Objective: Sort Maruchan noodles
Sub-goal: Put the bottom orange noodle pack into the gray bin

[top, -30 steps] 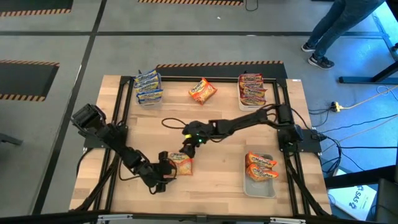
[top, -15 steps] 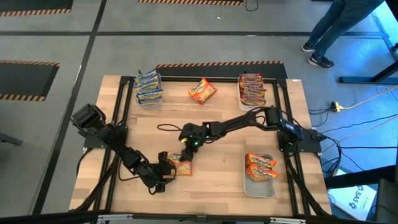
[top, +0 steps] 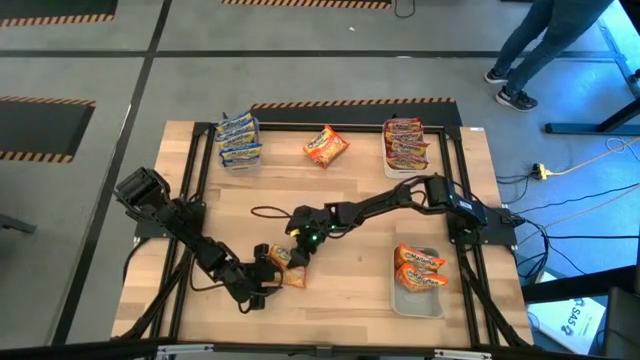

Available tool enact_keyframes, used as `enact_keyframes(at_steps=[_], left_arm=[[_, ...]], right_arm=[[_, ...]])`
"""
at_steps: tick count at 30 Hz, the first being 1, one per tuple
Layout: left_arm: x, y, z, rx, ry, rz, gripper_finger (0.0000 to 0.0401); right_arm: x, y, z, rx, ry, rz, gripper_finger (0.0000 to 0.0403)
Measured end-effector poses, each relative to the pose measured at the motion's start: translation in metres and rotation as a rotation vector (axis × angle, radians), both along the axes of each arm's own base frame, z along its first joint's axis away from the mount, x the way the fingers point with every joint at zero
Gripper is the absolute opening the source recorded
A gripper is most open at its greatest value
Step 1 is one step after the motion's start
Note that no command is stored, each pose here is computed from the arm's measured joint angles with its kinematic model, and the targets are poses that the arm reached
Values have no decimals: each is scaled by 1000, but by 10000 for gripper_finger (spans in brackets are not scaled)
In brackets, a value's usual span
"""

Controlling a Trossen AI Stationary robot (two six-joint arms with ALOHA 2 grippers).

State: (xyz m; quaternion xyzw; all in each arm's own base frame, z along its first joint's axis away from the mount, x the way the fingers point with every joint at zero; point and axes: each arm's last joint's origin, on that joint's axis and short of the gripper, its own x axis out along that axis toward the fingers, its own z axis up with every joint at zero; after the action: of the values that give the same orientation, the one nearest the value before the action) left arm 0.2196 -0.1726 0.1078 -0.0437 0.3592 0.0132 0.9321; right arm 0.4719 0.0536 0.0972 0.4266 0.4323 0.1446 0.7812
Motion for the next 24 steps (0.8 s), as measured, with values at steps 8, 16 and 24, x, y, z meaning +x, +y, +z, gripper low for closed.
enact_keyframes(at_steps=[8, 16, 24], left_arm=[[0, 0, 0, -5, -2, 5, 215], [-3, 2, 10, -36, -3, 10, 215], [-9, 7, 26, -61, 3, 12, 215]], right_arm=[[1, 1, -1, -37, -8, -46, 166], [1, 1, -1, -79, -37, -45, 36], [3, 1, 2, -132, -88, -38, 17]])
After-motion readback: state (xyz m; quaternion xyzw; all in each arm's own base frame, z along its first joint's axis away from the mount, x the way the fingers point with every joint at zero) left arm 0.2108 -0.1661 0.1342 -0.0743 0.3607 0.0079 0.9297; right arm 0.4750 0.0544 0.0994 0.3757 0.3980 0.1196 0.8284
